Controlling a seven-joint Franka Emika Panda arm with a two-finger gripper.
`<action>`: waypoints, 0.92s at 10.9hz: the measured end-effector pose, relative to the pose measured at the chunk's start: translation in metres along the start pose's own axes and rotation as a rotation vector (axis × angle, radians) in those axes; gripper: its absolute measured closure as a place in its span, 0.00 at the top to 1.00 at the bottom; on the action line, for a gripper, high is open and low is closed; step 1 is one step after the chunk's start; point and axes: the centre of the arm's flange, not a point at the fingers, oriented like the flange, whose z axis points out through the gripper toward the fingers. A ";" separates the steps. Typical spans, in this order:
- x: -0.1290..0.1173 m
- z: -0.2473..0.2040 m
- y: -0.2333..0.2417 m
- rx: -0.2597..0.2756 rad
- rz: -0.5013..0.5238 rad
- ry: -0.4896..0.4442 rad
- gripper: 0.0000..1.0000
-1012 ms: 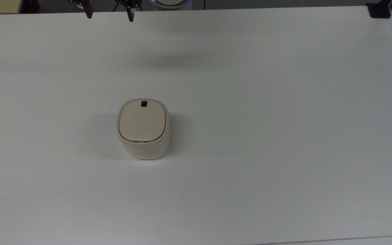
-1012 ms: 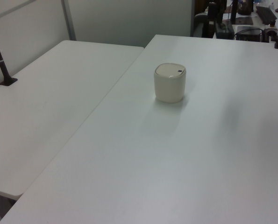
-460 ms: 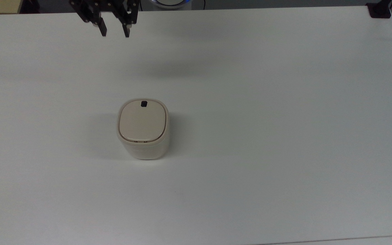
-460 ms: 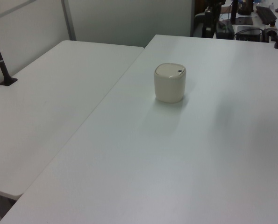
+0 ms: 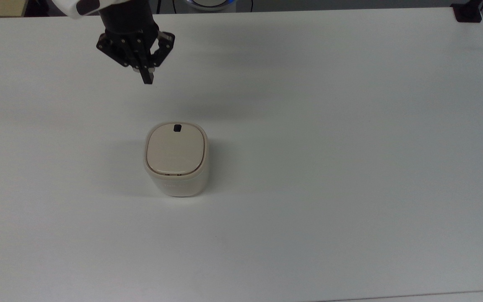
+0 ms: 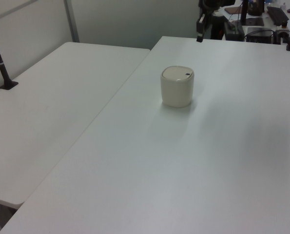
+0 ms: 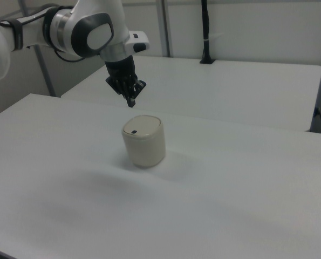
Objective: Open the trash bin
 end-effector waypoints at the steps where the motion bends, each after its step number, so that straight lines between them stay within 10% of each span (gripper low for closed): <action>1: 0.005 0.009 -0.008 0.000 -0.013 0.007 0.01; 10: 0.021 0.107 -0.053 0.001 -0.083 -0.074 0.01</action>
